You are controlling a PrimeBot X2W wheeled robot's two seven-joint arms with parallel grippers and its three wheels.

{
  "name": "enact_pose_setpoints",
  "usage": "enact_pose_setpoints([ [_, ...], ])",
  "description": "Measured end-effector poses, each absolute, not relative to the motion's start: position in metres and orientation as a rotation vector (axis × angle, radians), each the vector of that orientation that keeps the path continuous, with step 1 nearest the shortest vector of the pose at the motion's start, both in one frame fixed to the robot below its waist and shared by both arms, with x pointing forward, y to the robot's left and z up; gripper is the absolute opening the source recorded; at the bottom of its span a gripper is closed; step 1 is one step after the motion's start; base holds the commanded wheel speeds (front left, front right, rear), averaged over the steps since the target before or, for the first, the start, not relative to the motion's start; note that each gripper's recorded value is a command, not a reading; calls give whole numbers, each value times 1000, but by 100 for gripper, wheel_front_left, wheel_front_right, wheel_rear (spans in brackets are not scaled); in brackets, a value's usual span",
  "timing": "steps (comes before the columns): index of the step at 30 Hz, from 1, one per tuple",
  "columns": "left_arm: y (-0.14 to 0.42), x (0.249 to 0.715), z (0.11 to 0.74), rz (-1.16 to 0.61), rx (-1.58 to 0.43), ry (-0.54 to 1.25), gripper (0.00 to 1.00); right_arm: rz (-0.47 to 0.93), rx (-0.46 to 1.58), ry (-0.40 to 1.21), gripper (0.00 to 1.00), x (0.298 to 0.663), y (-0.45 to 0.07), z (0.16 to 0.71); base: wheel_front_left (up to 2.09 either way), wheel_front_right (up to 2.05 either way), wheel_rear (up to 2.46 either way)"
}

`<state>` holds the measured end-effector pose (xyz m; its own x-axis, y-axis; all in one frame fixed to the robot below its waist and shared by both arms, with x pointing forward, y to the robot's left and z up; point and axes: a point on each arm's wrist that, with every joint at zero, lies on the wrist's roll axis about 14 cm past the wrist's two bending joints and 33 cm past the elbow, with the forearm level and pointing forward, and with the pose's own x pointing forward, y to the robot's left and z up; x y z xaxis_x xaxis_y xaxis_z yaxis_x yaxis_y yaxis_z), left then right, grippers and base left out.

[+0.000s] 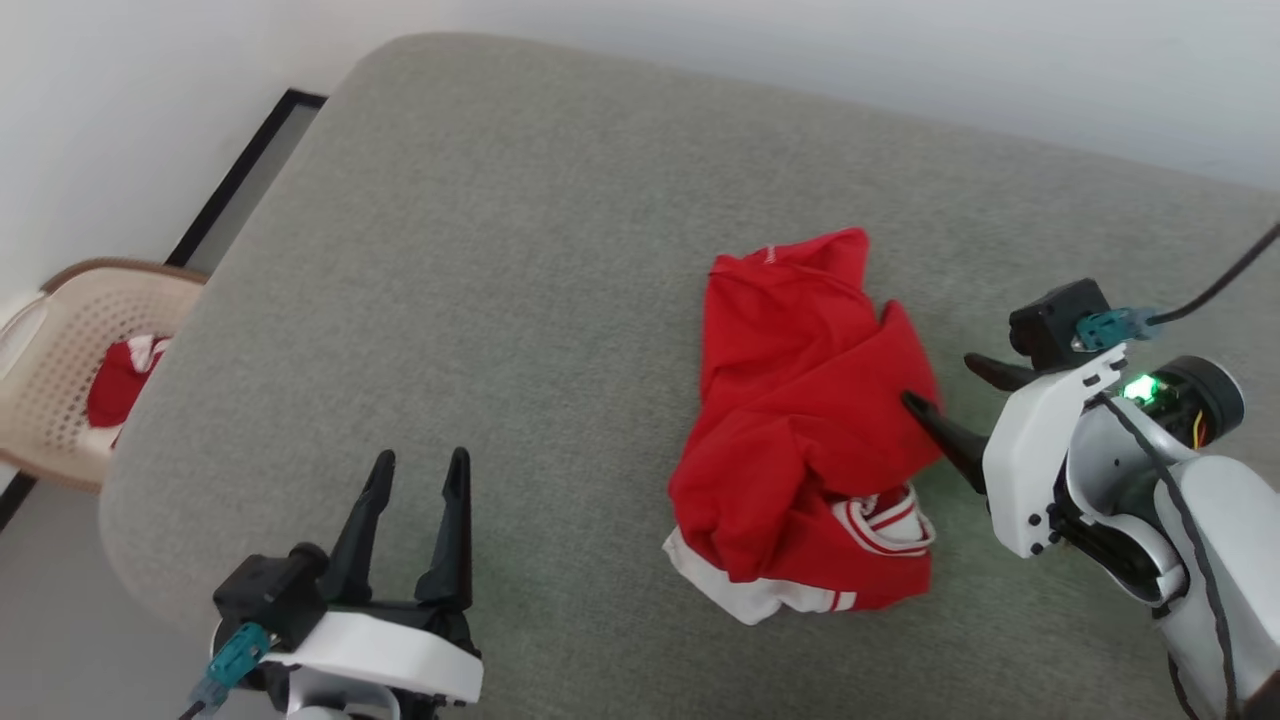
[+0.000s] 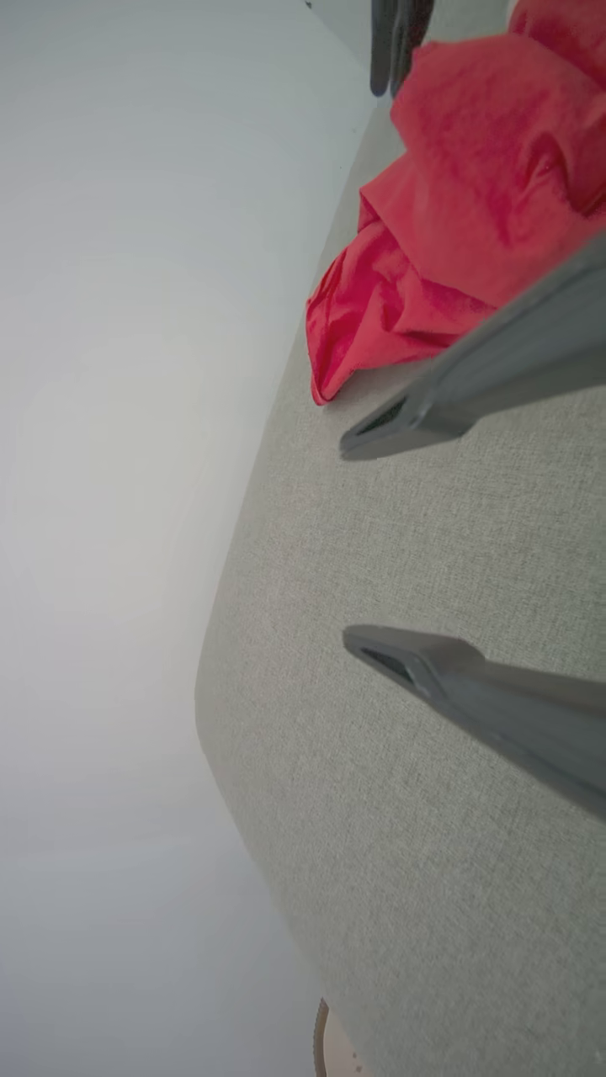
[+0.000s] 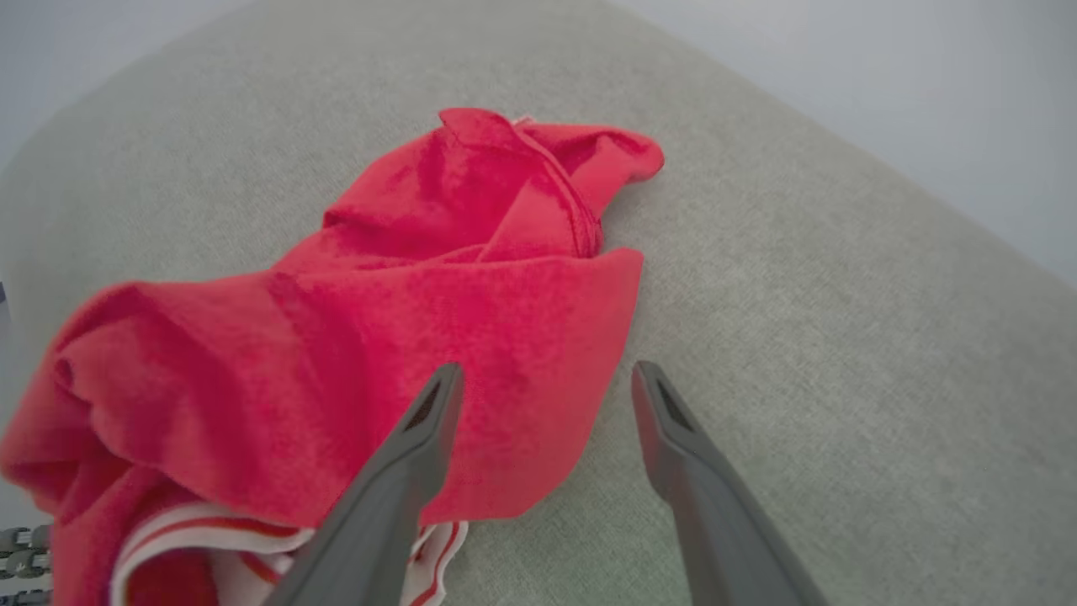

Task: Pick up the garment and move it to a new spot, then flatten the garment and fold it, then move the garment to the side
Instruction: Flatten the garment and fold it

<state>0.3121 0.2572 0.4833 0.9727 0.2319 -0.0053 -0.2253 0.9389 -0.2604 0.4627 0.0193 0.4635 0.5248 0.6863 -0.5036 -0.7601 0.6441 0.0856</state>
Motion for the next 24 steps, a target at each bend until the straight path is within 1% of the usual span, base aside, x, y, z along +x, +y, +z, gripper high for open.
enact_pose_setpoints([
  [8, 263, 313, 480, 265, -274, -10, 100, 893, -183, 646, 100, 478, 39, 419, 0, 0, 0],
  [9, 264, 313, 480, 270, -276, -9, 100, 899, -191, 663, 46, 479, 41, 413, 0, 0, 0],
  [10, 265, 314, 479, 274, -277, -8, 100, 907, -192, 673, 25, 480, 45, 408, 0, 0, 0],
  [11, 266, 313, 478, 279, -277, -4, 100, 911, -182, 683, 0, 481, 49, 405, 0, 0, 0],
  [13, 267, 313, 476, 288, -280, 3, 100, 919, -183, 706, 0, 484, 53, 397, 0, 0, 0],
  [17, 270, 313, 475, 300, -283, 7, 100, 928, -175, 697, 0, 494, 61, 395, 0, 0, 0],
  [20, 271, 312, 476, 307, -284, 5, 100, 942, -187, 650, 0, 502, 65, 407, 0, 0, 0],
  [24, 274, 310, 477, 319, -290, -2, 100, 970, -186, 536, 0, 519, 76, 443, 0, 0, 0],
])
